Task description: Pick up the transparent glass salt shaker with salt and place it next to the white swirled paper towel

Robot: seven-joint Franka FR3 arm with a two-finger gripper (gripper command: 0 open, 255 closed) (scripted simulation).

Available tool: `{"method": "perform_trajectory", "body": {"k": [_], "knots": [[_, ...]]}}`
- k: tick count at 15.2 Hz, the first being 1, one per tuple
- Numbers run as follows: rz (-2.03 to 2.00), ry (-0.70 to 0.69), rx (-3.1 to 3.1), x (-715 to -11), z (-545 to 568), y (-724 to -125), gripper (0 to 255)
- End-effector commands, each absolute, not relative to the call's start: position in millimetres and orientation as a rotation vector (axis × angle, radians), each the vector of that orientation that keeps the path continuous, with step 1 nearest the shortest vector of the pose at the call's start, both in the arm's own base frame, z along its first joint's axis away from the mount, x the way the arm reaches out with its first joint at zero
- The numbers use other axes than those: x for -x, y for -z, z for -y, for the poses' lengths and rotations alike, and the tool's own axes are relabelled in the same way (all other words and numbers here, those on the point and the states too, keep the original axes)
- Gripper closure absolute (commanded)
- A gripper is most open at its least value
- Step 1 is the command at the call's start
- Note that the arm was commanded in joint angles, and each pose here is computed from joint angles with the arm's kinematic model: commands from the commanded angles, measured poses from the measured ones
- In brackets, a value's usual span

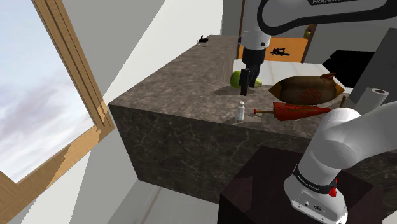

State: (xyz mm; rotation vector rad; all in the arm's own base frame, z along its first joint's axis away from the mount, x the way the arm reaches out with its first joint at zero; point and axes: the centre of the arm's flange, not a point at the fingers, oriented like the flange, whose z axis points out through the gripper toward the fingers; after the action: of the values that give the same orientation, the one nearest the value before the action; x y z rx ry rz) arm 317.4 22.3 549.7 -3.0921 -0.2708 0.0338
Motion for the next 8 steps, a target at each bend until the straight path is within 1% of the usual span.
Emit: {"method": "perform_trajectory", "body": {"k": [1,8], "knots": [[0.271,-0.034,3.092,-317,-22,-550,0],[0.161,-0.013,3.085,-356,42,-494,0]]}}
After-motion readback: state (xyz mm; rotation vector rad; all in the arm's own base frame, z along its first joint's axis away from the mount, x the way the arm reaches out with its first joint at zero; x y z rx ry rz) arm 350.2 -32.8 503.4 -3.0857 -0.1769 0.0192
